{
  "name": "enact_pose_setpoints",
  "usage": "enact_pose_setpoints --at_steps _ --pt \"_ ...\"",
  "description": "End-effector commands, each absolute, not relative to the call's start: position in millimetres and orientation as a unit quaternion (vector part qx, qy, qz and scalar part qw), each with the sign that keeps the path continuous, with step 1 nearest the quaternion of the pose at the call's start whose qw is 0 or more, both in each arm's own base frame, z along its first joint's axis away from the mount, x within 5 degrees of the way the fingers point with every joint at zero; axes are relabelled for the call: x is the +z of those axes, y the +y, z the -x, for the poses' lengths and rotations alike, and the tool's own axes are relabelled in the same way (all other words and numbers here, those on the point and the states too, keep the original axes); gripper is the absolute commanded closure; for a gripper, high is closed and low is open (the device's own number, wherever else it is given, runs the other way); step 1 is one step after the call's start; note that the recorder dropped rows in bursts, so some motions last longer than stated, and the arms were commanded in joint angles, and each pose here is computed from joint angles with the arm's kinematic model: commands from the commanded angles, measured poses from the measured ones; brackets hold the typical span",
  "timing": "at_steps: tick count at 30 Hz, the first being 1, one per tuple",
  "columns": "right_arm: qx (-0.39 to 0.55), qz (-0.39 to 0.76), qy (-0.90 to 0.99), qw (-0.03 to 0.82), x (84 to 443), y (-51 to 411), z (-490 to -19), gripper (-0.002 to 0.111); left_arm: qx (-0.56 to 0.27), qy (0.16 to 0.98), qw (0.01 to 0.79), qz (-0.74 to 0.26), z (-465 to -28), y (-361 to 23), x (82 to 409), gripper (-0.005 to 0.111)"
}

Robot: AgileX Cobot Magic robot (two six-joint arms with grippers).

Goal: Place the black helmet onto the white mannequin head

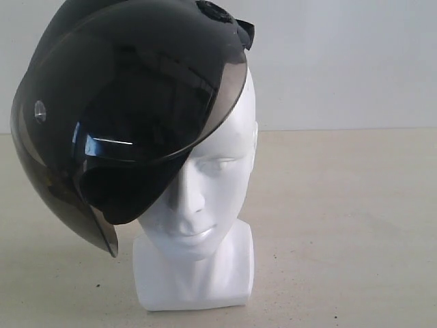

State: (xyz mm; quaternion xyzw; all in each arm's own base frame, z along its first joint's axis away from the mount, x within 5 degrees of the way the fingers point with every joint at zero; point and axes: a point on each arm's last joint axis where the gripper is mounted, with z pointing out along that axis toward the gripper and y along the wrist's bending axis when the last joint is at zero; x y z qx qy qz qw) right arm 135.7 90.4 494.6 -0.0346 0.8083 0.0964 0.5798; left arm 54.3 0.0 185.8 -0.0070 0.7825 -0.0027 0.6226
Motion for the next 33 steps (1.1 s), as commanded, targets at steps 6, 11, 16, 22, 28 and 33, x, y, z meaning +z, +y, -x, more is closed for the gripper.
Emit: enact_pose_setpoints --at_steps 6,11,16,22,28,33 --pt "-0.002 0.169 0.831 0.531 484.3 80.7 -125.8 0.105 0.000 0.781 0.624 0.007 -54.2 0.3 185.1 0.102" --pt "-0.013 0.186 0.827 0.531 484.3 80.7 -125.8 0.068 0.000 0.781 0.624 0.007 -54.2 0.3 185.1 0.102" --pt "-0.014 0.188 0.826 0.530 484.3 80.7 -125.8 0.046 0.000 0.781 0.624 0.007 -54.2 0.3 185.1 0.102" --pt "-0.027 0.209 0.822 0.530 484.3 80.7 -125.8 0.048 0.000 0.781 0.624 0.007 -54.2 0.3 185.1 0.102" --pt "-0.029 0.208 0.821 0.531 484.5 80.5 -126.0 0.048 -0.074 0.734 0.672 0.071 -56.1 -1.7 197.4 0.102" --pt "-0.032 0.208 0.820 0.532 484.8 80.0 -126.2 0.048 -0.284 0.602 0.694 0.276 -55.7 3.1 216.6 0.102"
